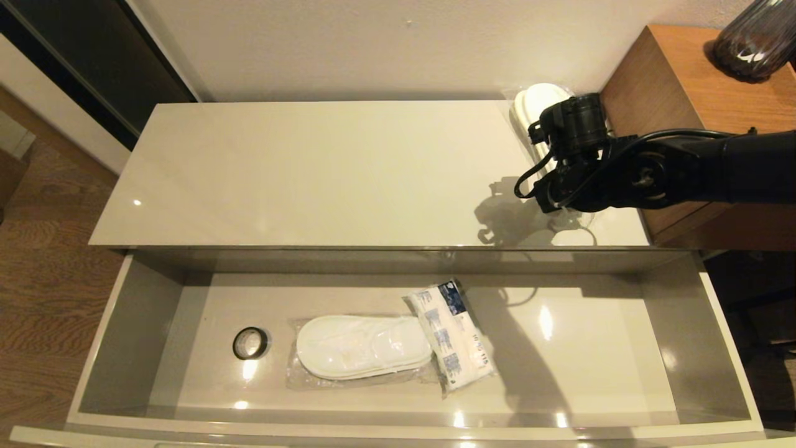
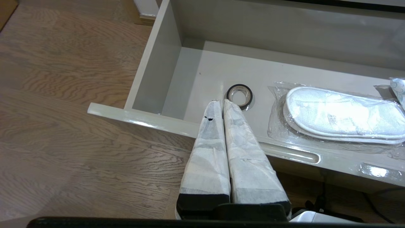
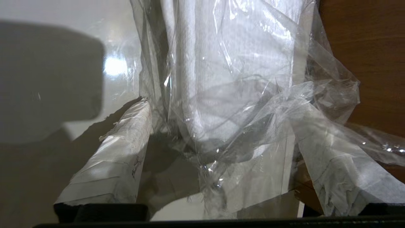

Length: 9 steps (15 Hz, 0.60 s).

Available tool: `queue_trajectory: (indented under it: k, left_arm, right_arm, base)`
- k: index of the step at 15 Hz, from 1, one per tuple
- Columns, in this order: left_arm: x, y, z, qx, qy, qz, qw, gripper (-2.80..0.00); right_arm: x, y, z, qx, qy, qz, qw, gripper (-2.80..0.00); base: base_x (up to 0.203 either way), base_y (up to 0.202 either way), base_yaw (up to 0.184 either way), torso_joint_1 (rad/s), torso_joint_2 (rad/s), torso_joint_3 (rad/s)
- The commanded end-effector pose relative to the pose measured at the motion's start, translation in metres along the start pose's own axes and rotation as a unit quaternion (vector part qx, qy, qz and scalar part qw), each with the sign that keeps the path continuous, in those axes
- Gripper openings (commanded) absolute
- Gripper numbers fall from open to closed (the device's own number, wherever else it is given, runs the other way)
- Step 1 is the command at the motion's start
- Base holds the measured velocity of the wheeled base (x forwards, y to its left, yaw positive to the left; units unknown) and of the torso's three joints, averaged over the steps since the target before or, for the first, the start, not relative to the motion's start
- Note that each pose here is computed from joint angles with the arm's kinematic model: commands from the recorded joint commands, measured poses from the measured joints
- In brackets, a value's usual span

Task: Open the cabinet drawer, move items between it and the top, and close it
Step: Pick up the disposable slippers on the table

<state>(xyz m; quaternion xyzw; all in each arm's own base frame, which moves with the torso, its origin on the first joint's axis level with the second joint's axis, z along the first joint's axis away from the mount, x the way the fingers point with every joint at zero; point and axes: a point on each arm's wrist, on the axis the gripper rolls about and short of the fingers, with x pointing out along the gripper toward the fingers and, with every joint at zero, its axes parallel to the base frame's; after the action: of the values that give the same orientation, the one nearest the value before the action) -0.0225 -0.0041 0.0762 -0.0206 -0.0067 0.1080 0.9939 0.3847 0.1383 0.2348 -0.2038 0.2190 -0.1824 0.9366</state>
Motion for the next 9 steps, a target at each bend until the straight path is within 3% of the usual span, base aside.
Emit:
queue_trajectory:
  k: [1,7,8,9]
  left_arm:
    - [-0.003,0.0,-0.001,-0.001,-0.019,0.0,0.9998,-2.8]
    - [-0.003,0.0,-0.001,-0.001,-0.019,0.0,0.9998,-2.8]
    - [-0.003,0.0,-0.001,-0.001,-0.019,0.0,0.9998,-2.8]
    - [-0.003,0.0,-0.001,-0.001,-0.019,0.0,0.9998,-2.8]
  right_arm:
    - [0.015,-0.001,-0.002,0.002,0.01,-0.012,1.0,0.0]
    - [0.026,0.0,-0.005,0.009,0.007,-0.017,1.0,0.0]
    - [0.027,0.002,-0.006,0.01,0.005,-0.017,1.0,-2.8]
    - [0.028,0.003,-0.007,0.011,0.006,-0.017,1.0,-2.8]
  base:
    - [0.0,0.0,0.0,0.0,0.0,0.0]
    - [0.0,0.0,0.0,0.0,0.0,0.0]
    - [0.0,0.0,0.0,0.0,0.0,0.0]
    - [0.0,0.0,0.0,0.0,0.0,0.0]
